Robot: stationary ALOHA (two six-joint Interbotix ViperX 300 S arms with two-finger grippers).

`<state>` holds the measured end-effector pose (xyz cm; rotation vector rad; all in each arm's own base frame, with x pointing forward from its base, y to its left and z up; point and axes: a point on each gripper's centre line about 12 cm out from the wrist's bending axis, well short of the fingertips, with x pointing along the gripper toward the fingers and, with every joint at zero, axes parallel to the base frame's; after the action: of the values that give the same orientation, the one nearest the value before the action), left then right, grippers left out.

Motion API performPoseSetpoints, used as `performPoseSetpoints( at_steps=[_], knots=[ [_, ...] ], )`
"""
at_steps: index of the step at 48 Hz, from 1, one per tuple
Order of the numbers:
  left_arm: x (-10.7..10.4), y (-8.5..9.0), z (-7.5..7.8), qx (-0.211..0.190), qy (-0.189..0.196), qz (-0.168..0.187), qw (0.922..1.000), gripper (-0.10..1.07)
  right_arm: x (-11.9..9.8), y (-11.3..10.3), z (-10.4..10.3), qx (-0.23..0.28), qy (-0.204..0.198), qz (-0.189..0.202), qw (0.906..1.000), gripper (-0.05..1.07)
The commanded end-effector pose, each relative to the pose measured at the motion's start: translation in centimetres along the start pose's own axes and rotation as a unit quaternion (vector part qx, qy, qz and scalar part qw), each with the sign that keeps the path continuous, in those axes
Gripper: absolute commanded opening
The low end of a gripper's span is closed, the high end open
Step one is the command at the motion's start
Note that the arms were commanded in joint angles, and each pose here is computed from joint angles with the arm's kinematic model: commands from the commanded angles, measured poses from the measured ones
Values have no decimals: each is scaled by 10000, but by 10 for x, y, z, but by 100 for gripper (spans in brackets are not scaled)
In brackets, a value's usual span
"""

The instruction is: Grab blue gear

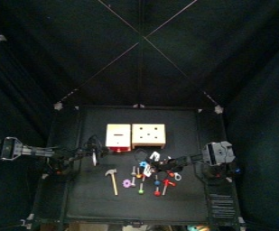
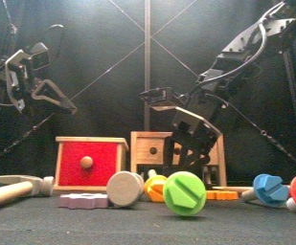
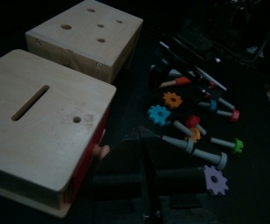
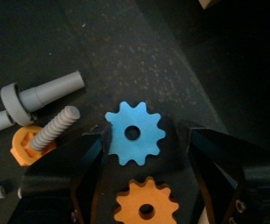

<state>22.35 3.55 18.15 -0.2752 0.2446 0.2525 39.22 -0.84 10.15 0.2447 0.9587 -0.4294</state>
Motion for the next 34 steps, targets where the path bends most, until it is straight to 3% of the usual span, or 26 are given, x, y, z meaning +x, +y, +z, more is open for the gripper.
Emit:
performPoseSetpoints(
  at_steps=[1,24,34],
  knots=[
    [2,-2,6,0,-105,-18,9999,28,-13,3,14,32,-236,134,9996,94],
    [1,-1,6,-7,-117,1,9999,28,-19,7,18,32,-330,227,9992,102],
    [1,-1,6,-13,-115,-6,9999,28,-7,5,9,-23,-164,131,9998,102]
  ],
)
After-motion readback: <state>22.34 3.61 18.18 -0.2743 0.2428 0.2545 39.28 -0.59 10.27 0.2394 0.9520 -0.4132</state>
